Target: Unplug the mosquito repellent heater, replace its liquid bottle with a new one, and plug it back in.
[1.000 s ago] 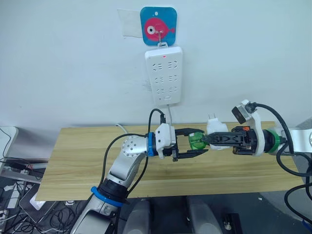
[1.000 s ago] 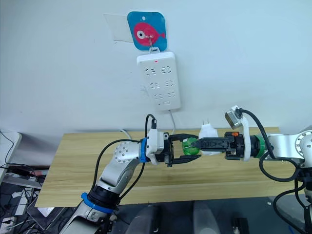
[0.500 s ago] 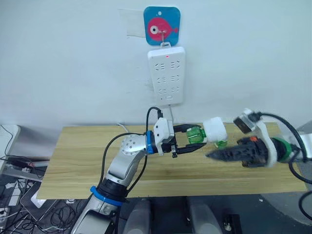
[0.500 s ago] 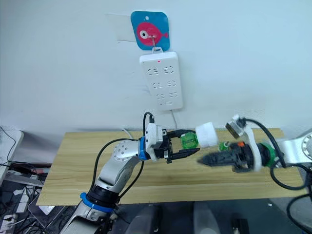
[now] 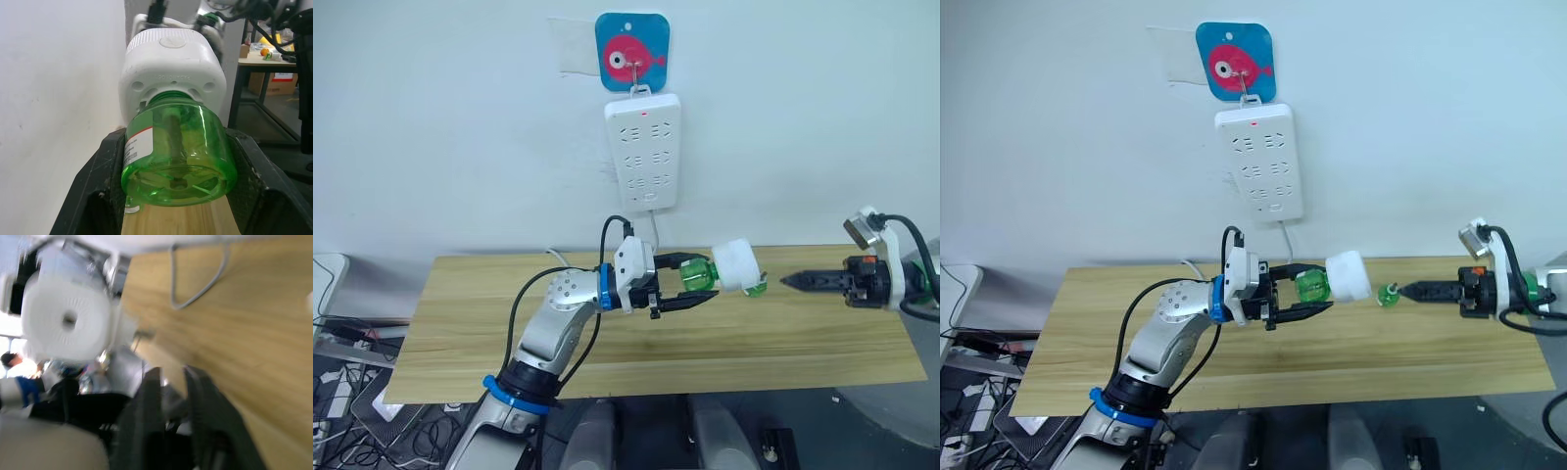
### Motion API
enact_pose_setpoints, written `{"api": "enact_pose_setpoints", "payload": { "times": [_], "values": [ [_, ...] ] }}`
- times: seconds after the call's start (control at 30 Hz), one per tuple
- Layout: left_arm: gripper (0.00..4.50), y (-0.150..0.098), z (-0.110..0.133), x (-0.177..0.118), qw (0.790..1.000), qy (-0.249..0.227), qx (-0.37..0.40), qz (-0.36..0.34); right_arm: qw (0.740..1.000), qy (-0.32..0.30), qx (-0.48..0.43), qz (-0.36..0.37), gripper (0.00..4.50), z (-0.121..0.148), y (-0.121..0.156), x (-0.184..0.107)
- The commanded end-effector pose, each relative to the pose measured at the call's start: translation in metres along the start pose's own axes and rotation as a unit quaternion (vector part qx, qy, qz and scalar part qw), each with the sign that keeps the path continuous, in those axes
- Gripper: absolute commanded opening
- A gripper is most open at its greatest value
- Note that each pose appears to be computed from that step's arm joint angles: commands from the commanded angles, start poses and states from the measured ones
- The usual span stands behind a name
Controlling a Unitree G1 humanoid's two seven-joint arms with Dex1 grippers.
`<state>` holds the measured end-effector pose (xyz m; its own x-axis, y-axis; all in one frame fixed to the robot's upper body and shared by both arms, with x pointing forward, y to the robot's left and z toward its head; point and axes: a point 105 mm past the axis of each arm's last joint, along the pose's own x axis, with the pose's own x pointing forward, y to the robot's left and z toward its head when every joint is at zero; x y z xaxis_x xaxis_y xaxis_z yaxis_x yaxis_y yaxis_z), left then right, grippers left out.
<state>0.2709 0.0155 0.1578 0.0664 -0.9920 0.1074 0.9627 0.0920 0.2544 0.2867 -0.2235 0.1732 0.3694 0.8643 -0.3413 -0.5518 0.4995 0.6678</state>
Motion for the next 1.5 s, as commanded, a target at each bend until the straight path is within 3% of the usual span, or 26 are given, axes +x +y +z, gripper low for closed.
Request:
{"api": "enact_pose_setpoints", "payload": {
  "times": [0.03, 0.33, 0.73, 1.07, 1.23, 1.5],
  "values": [
    [2.27, -0.008, 0.016, 0.003, 0.999, -0.025, 0.004, -0.028, 0.999, -0.020, -0.019, 0.027, 0.03, 0.014, 0.004, 0.015],
    [2.27, -0.007, 0.020, 0.004, 0.999, -0.028, -0.018, -0.022, 0.994, 0.010, -0.023, 0.103, 0.03, -0.003, 0.030, 0.057],
    [2.27, 0.004, 0.016, 0.002, 1.000, -0.018, -0.013, 0.010, 0.976, 0.070, -0.004, 0.208, 0.03, -0.039, 0.086, 0.045],
    [2.27, 0.000, 0.007, 0.003, 1.000, -0.001, -0.006, -0.004, 0.962, 0.047, -0.047, 0.265, 0.03, -0.006, 0.131, 0.049],
    [2.27, -0.001, 0.007, 0.004, 1.000, 0.000, -0.004, -0.008, 0.975, -0.004, -0.051, 0.218, 0.03, 0.021, 0.124, 0.065],
    [2.27, -0.006, 0.007, 0.002, 1.000, 0.003, -0.007, -0.018, 0.992, -0.034, -0.098, 0.078, 0.03, 0.040, 0.072, 0.084]
  ]
}}
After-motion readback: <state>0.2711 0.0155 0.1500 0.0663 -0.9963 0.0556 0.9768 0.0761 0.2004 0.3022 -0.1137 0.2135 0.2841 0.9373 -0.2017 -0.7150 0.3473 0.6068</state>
